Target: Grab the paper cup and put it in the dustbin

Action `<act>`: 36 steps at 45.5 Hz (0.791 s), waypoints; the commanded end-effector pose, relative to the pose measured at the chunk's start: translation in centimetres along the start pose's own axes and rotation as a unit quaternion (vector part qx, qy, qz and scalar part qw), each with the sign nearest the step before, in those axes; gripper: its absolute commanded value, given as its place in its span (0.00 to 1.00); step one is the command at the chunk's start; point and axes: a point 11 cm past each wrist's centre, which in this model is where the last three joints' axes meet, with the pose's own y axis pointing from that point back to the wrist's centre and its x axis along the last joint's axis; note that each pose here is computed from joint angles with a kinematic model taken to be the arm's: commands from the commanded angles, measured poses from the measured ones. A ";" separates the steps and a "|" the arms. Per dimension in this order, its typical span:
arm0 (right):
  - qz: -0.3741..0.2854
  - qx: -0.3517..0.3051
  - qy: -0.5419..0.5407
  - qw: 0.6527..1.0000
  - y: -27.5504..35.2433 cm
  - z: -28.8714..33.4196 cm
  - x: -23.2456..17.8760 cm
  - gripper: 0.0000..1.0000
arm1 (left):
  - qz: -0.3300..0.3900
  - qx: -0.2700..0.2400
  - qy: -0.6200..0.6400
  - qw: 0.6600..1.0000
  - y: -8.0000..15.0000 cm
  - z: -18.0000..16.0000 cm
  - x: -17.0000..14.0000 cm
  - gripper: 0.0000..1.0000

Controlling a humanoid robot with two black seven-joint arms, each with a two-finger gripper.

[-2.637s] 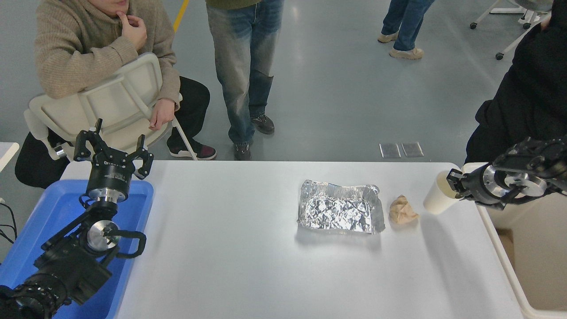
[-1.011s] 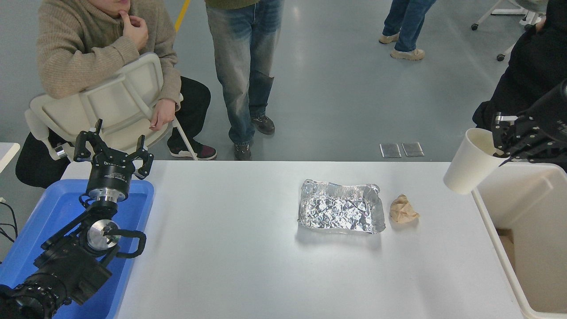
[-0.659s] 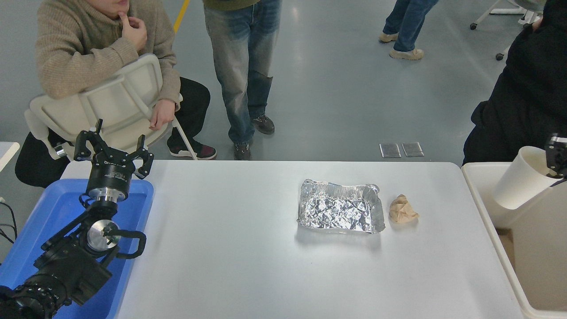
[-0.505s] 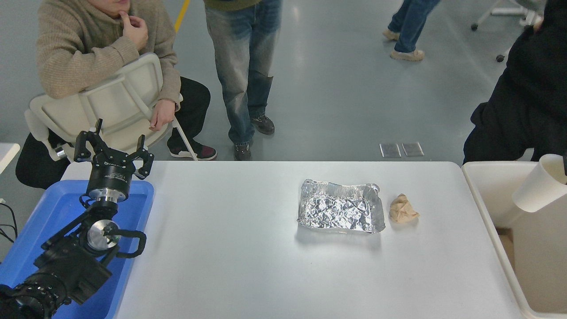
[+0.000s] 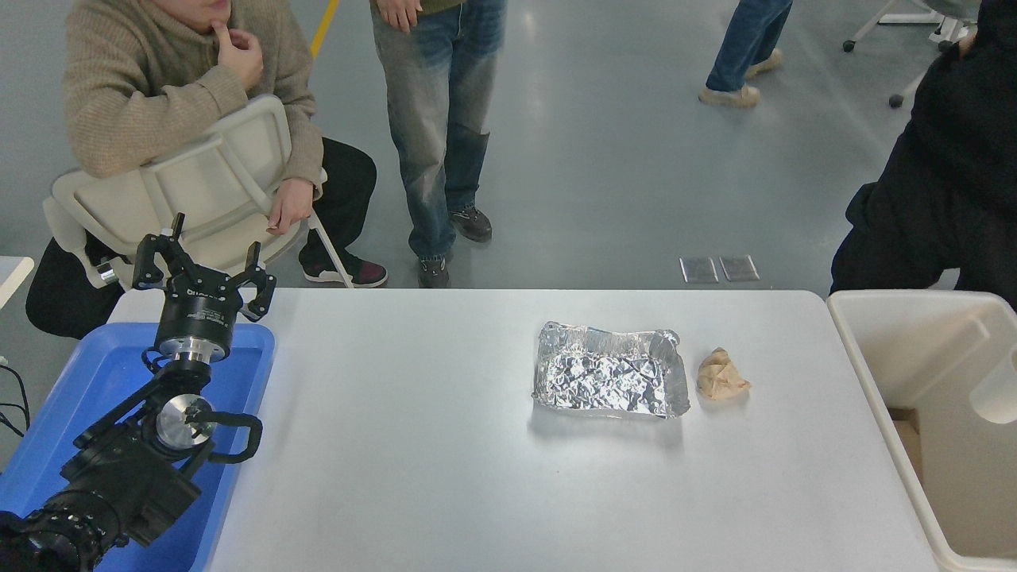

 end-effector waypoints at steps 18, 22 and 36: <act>0.128 -0.016 -0.043 0.991 -4.8 2.4 -3.8 0.00 | 0.000 -0.001 0.000 1.000 0.0 0.0 0.0 0.99; 0.127 -0.013 -0.042 0.991 -4.9 1.9 -4.2 0.00 | 0.000 0.000 0.000 1.000 0.0 0.0 0.0 0.99; 0.149 -0.001 -0.046 0.988 -4.8 0.4 -4.2 0.59 | 0.000 -0.001 0.000 1.000 0.0 0.0 0.0 0.99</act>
